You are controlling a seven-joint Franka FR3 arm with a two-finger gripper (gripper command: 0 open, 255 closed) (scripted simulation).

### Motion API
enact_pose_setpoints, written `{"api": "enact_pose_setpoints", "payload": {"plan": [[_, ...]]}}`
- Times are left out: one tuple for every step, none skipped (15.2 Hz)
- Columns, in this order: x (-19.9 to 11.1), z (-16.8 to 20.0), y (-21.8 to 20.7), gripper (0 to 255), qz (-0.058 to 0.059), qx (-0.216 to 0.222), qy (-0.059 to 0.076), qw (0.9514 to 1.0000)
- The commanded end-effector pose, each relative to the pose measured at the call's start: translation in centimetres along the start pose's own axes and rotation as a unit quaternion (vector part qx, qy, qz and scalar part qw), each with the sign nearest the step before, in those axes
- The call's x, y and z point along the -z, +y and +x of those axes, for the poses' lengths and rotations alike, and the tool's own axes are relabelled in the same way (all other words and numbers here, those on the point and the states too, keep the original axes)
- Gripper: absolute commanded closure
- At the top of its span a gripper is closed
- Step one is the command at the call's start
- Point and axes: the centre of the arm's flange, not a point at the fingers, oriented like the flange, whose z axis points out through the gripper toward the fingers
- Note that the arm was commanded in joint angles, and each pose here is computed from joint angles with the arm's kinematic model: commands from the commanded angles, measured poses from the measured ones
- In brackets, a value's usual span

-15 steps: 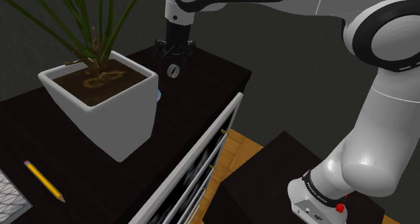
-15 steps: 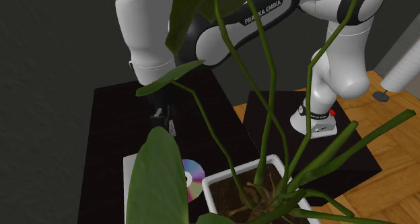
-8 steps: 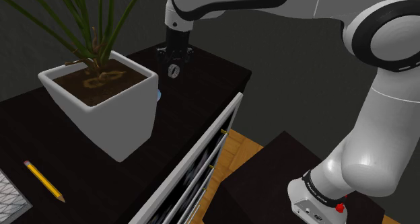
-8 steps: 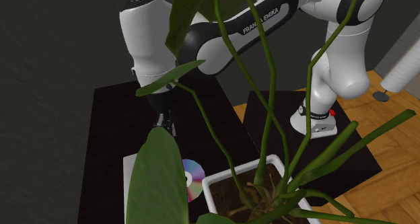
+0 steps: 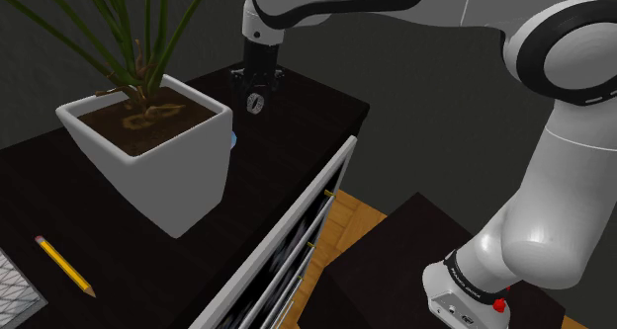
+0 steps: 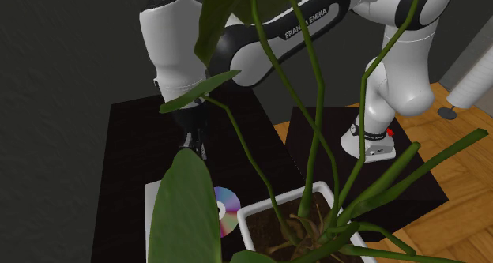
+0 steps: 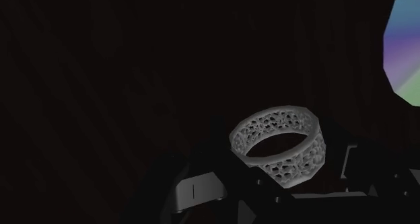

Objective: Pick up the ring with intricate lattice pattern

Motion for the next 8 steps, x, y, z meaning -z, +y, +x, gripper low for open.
{"api": "enact_pose_setpoints", "payload": {"plan": [[0.8, -0.1, -0.1, 255, 0.000, 0.000, 0.000, 1.0000], [1.3, -0.1, -0.2, 255, 0.000, 0.000, 0.000, 1.0000], [1.8, -0.1, -0.2, 255, 0.000, 0.000, 0.000, 1.0000], [2.3, -0.1, -0.3, 255, 0.000, 0.000, 0.000, 1.0000], [2.9, -0.1, -0.4, 255, 0.000, 0.000, 0.000, 1.0000], [3.4, -0.2, -0.4, 255, 0.000, 0.000, 0.000, 1.0000], [3.9, -0.2, -0.5, 255, 0.000, 0.000, 0.000, 1.0000], [4.4, -0.2, -0.6, 255, 0.000, 0.000, 0.000, 1.0000]]}}
